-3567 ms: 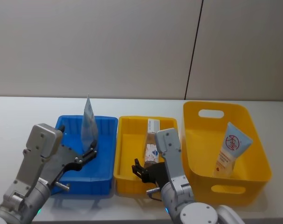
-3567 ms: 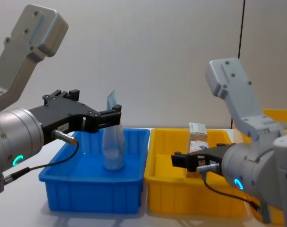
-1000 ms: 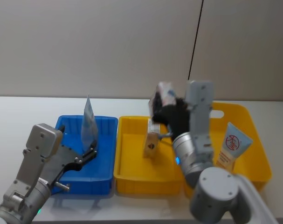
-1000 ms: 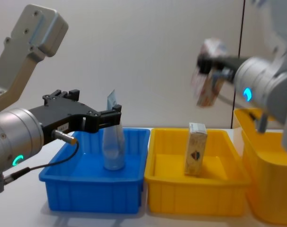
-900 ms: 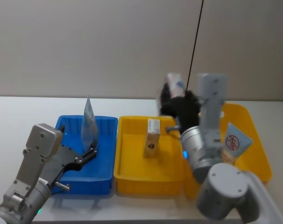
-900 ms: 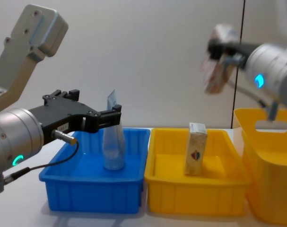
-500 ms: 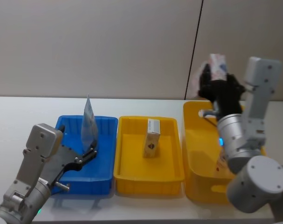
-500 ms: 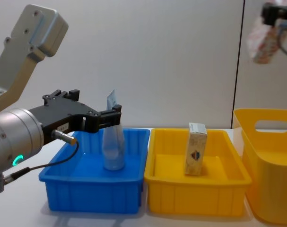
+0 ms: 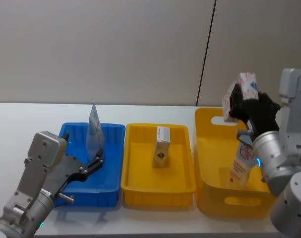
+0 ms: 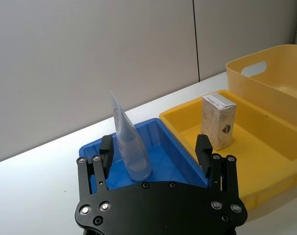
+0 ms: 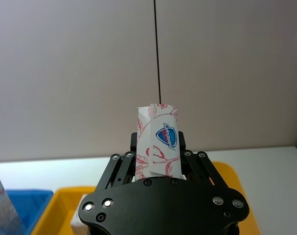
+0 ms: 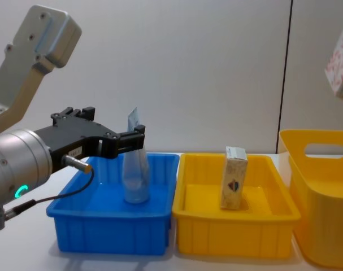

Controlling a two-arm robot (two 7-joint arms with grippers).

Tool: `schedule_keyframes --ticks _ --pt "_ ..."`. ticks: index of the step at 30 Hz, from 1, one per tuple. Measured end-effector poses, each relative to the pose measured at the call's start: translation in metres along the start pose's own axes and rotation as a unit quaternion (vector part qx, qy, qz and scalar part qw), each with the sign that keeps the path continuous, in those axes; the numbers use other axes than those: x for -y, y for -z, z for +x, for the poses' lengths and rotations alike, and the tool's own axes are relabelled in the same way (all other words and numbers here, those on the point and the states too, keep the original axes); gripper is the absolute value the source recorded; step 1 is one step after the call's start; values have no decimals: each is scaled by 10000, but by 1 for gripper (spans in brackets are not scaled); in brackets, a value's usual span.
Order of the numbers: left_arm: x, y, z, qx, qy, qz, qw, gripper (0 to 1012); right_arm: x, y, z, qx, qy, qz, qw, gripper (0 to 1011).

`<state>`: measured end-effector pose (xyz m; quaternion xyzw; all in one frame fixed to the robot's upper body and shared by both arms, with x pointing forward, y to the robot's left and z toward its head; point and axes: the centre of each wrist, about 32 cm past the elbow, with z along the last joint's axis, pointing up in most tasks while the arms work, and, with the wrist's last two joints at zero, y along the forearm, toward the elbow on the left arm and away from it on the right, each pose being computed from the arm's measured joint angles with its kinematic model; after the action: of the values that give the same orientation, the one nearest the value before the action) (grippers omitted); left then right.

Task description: Bimanual collaborative sorting of washing and personal care products

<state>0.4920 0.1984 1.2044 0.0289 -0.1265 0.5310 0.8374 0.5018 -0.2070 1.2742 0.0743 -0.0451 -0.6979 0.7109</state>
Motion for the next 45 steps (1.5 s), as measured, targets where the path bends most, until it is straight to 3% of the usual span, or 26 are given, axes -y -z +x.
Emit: schedule_keyframes --ticks 10,19,35,45 --pt "0 0 0 0 0 0 10000 1001 60 117 130 289 -302 -631 9971 350" --pt "0 0 0 0 0 0 10000 1001 91 280 187 570 -419 -1170 9906 350" --pt "0 0 0 0 0 0 10000 1002 117 422 200 811 -411 -1551 9837 348" --pt "0 0 0 0 0 -1 10000 1001 122 449 204 855 -408 -1621 9822 664"
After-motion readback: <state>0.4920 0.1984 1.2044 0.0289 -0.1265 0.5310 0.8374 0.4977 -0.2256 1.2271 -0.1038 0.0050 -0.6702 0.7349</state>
